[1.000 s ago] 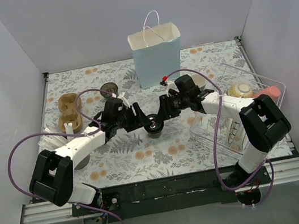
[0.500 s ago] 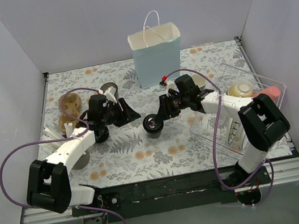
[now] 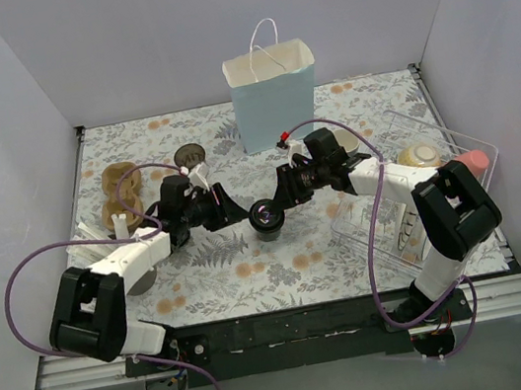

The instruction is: Pack the takeout coffee

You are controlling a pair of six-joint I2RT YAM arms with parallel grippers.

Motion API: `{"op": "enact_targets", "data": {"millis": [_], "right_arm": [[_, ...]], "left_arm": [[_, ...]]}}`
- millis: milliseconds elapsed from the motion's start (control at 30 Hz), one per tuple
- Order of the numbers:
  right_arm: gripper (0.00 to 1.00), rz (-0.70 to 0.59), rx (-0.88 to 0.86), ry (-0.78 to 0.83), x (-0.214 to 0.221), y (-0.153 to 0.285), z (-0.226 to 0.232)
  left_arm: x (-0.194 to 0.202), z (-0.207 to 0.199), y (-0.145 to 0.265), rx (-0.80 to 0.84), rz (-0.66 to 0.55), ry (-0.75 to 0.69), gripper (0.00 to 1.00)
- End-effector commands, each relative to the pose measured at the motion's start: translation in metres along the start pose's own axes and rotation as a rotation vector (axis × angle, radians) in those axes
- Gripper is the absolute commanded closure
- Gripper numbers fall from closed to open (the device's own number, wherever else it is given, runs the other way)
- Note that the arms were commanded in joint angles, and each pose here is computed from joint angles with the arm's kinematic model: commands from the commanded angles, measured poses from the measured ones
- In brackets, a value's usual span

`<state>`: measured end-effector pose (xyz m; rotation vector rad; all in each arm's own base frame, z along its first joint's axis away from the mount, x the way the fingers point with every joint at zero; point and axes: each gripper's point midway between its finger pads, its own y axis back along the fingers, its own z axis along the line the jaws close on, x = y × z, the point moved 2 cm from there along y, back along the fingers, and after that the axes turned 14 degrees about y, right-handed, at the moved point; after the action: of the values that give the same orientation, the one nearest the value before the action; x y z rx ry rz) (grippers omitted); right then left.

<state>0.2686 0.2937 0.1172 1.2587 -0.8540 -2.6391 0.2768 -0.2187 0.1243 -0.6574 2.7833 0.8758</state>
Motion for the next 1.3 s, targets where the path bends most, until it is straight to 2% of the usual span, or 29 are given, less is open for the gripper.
{"op": "enact_targets", "data": {"millis": [0,267,567,800,1000,1133,1267], "right_arm": [[0.60,0.190,0.094,-0.059,0.058,-0.004,-0.024],[0.60,0.192,0.092,-0.064,0.059,-0.005,-0.024],[0.61,0.194,0.086,-0.061,0.061,-0.004,-0.024],[0.61,0.194,0.078,-0.060,0.061,-0.004,-0.024],[0.62,0.216,0.089,-0.074,0.074,-0.007,-0.031],[0.62,0.228,0.089,-0.094,0.087,-0.010,-0.035],[0.63,0.230,0.062,-0.074,0.093,-0.013,-0.035]], "left_arm": [[0.005,-0.002,-0.004,0.061,0.016,0.002,0.60],[0.007,0.004,-0.011,0.069,0.021,0.021,0.58],[-0.006,-0.008,-0.003,0.056,-0.035,-0.009,0.57],[-0.004,0.007,-0.013,0.011,-0.017,0.018,0.57],[0.005,0.040,-0.018,-0.131,-0.025,0.158,0.59],[0.026,0.084,-0.016,-0.299,-0.048,0.224,0.60],[0.059,0.107,-0.016,-0.410,-0.017,0.266,0.62]]}}
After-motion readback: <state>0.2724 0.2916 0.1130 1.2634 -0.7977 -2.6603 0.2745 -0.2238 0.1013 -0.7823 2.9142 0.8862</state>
